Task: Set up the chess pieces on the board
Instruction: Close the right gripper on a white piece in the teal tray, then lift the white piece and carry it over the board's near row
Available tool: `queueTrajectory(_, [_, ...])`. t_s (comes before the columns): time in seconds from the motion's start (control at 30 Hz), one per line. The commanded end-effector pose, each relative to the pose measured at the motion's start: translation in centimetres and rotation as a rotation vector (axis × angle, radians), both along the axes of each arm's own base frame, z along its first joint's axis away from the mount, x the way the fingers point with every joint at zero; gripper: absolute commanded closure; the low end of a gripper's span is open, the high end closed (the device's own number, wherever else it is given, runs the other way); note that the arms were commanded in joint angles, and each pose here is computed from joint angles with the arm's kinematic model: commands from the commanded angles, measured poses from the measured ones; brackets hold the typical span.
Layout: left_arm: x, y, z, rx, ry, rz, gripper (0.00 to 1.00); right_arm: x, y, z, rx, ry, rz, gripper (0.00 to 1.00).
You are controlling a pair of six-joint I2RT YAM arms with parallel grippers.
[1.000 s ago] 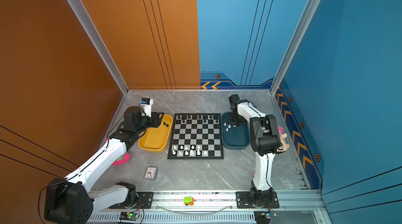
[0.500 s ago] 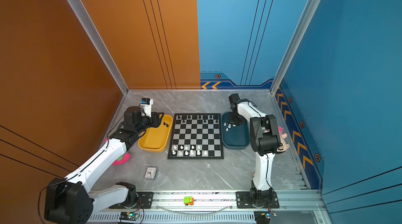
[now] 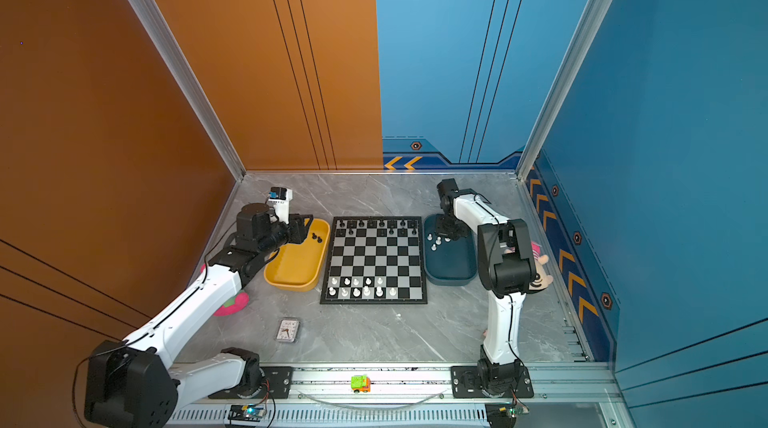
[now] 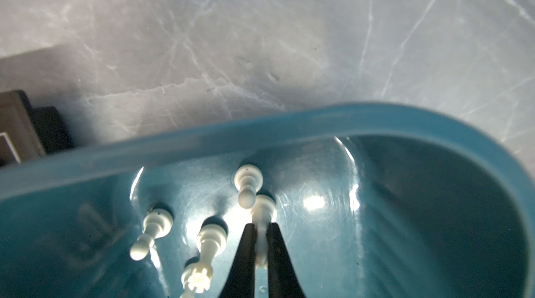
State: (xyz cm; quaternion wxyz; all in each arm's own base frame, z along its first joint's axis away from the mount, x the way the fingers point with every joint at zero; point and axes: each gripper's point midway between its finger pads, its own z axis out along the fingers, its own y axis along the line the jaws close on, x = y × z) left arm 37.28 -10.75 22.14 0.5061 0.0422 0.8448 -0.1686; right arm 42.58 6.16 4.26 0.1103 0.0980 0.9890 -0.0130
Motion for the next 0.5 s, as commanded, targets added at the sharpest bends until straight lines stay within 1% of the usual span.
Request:
queueTrajectory(0.0, [-0.1, 0.1, 1.5, -0.008, -0.045, -0.009, 0.53, -1.1, -0.2, 2.3, -0.012, -0.008, 0.006, 0.98])
queueTrajectory(0.23, [-0.3, 0.1, 1.6, -0.011, -0.051, -0.012, 0.53, -2.4, 0.0, 4.0, -0.021, -0.012, 0.027, 1.00])
queueTrajectory(0.47, [-0.6, 0.2, 1.7, -0.015, -0.058, -0.013, 0.53, -4.9, 1.0, 5.4, -0.042, 0.000, 0.081, 1.00])
